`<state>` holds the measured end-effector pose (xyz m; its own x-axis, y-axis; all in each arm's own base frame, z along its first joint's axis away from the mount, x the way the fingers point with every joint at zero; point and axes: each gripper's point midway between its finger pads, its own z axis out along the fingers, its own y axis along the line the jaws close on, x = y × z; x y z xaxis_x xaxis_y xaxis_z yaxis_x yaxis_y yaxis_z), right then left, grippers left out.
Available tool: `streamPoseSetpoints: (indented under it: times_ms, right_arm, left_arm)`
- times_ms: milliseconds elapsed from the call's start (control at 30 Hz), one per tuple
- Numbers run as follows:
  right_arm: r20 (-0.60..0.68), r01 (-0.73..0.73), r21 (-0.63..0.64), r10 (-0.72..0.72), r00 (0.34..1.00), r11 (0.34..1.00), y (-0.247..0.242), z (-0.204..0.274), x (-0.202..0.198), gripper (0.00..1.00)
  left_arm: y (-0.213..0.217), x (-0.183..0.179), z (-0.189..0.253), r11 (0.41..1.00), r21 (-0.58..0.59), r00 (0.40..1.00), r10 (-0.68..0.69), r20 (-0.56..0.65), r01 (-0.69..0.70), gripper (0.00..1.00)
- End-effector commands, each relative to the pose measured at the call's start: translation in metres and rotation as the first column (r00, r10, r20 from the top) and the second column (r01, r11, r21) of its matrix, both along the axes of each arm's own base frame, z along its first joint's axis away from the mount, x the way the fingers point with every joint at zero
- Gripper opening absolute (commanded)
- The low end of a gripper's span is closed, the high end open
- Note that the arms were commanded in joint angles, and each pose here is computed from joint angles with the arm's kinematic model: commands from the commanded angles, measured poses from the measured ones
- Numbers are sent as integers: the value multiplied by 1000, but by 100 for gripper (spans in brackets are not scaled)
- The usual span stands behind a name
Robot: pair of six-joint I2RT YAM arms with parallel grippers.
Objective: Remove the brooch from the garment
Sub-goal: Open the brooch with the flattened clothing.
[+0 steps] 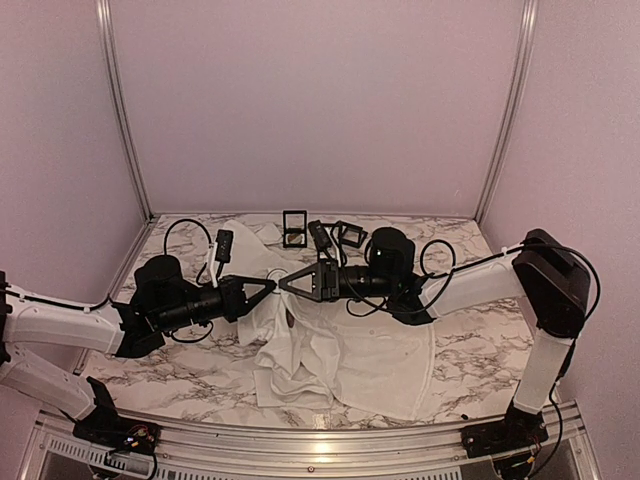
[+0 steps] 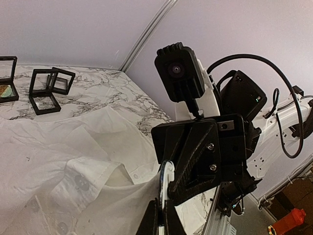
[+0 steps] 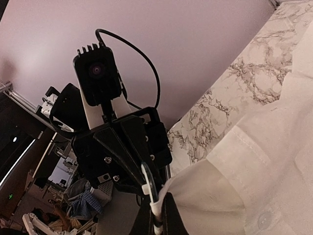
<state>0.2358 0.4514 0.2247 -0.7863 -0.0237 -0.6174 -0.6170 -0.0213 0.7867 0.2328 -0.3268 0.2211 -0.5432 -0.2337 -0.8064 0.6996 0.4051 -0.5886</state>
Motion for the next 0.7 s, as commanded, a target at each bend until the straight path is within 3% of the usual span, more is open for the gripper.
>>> streamPoseSetpoints:
  times_ms: [0, 500, 667]
  right_arm:
    - [3, -19, -36, 19, 1000, 999, 12, 2, -6, 0]
    - [61, 12, -101, -6, 998, 995, 13, -1, 0, 0]
    - [62, 8, -84, -3, 998, 996, 10, 5, -3, 8]
  left_arm:
    - [-18, -27, 9, 989, 49, 988, -141, 63, 138, 0]
    - [-15, -26, -3, 982, 145, 990, -130, 57, 121, 0]
    - [-12, -24, 1, 991, 95, 994, -103, 41, 98, 0]
